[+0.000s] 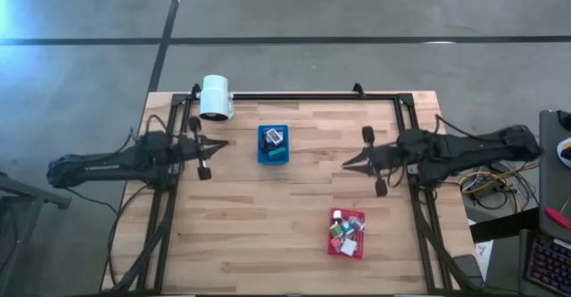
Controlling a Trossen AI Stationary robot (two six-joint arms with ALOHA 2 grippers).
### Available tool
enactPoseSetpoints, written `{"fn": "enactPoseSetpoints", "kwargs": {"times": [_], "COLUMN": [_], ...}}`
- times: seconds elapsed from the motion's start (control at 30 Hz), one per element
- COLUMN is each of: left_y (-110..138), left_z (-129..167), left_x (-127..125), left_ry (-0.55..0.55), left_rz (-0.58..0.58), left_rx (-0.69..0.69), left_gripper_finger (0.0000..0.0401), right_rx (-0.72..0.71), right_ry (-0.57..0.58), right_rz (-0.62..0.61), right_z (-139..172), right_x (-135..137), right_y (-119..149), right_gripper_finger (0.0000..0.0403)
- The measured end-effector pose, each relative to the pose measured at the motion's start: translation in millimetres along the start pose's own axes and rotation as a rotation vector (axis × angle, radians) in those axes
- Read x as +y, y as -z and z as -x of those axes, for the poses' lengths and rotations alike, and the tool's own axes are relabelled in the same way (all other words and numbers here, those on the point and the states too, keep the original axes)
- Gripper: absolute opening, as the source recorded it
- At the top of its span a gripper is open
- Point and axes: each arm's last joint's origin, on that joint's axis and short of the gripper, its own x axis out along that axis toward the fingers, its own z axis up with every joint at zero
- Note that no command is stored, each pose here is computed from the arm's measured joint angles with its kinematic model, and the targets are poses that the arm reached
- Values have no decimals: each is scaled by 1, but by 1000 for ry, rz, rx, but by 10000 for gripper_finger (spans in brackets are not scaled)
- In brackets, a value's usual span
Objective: Pick & Place Office items
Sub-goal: Return to Home Position
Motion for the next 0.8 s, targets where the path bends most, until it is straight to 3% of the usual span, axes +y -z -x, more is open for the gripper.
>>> {"fn": "enactPoseSetpoints", "kwargs": {"times": [0.1, 0.23, 0.37, 0.57, 0.8], "left_y": [-3, -1, 4, -1, 14], "left_z": [7, 15, 23, 35, 38], "left_x": [4, 7, 6, 8, 2], "left_ry": [-44, -75, -66, -86, -99], "left_rz": [-8, -3, 14, 89, 111], "left_rx": [-25, -4, 24, -70, -154], "left_gripper_finger": [6, 5, 5, 3, 1], "right_rx": [-48, -148, -139, -197, -320], "right_ry": [5, 71, 172, 187, 172], "right_rz": [-9, -92, -159, -136, -97], "right_z": [10, 24, 34, 46, 53], "right_x": [-19, -41, -52, -46, -35], "right_y": [19, 40, 60, 71, 88], "right_gripper_finger": [15, 9, 8, 8, 8]}}
